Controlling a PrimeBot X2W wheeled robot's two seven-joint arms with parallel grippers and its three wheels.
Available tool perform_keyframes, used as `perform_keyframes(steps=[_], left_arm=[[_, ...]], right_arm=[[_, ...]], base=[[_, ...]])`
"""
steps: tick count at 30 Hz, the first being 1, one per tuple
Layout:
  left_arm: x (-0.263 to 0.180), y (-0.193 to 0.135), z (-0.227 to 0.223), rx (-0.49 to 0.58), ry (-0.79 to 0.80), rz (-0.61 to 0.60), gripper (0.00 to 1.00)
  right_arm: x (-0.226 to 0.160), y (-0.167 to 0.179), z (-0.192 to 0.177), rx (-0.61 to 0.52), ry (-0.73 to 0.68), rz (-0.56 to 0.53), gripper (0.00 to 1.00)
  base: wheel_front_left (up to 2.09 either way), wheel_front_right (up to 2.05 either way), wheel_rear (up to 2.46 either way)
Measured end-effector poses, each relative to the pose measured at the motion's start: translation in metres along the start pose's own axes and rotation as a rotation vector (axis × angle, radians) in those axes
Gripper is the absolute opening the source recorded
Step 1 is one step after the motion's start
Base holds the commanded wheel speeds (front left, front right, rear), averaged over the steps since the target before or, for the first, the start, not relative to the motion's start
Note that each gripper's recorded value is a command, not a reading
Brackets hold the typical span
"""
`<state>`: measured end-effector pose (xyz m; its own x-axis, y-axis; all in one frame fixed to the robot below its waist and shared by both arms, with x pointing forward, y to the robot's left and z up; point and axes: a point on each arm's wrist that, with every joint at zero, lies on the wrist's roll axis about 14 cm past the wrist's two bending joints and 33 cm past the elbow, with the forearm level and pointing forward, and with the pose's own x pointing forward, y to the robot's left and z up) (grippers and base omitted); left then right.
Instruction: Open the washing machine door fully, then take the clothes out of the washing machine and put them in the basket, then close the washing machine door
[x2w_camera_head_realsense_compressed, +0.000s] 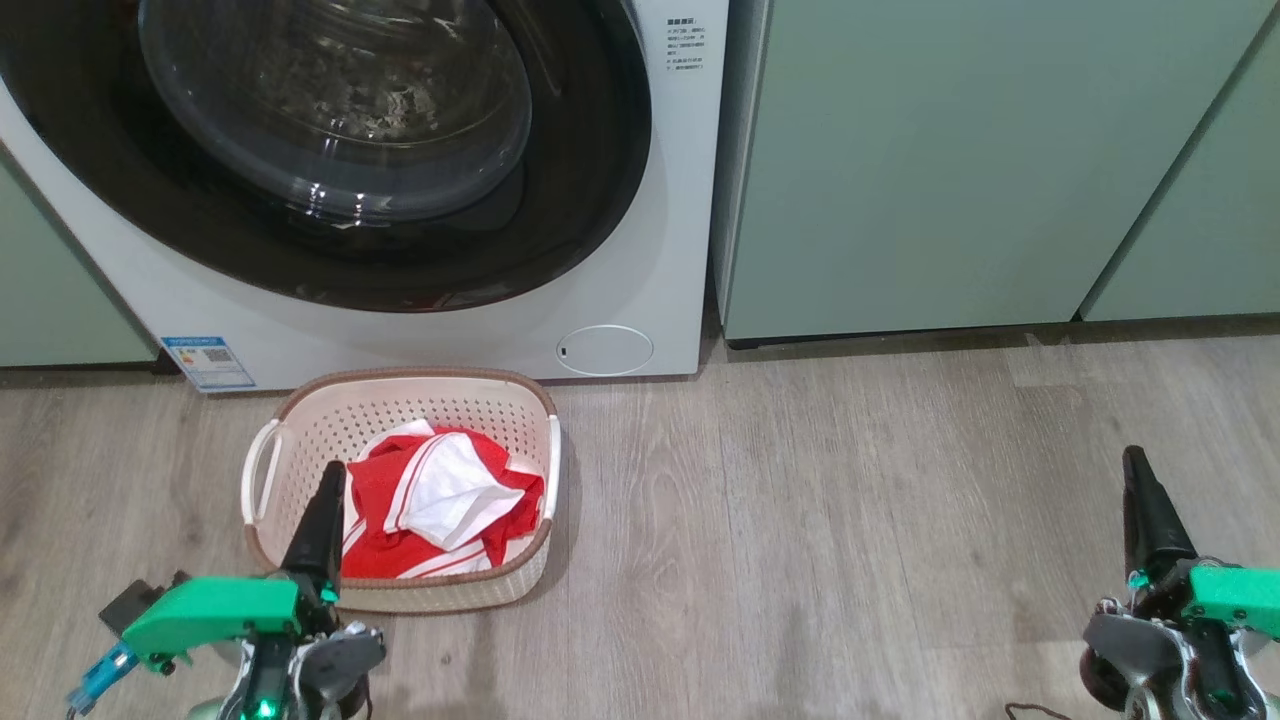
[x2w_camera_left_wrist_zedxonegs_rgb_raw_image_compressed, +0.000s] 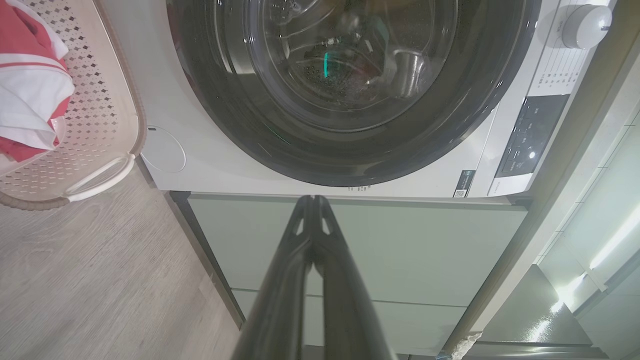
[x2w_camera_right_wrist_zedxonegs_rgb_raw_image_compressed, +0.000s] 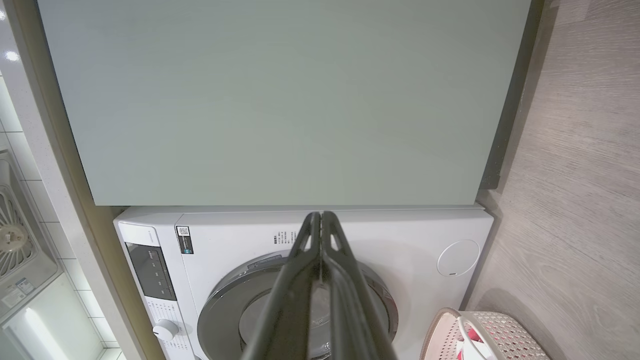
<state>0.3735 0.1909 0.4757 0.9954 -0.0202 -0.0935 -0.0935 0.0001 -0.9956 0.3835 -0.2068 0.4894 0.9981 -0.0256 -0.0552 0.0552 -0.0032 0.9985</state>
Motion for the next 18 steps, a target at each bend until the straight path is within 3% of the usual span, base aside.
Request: perform_keyframes(steps=[18], left_arm=[[0.0,0.0,0.0,0.0,0.0,0.0,0.0]], right_arm=[[0.0,0.0,0.0,0.0,0.0,0.0,0.0]], base=[[0.0,0.0,0.0]])
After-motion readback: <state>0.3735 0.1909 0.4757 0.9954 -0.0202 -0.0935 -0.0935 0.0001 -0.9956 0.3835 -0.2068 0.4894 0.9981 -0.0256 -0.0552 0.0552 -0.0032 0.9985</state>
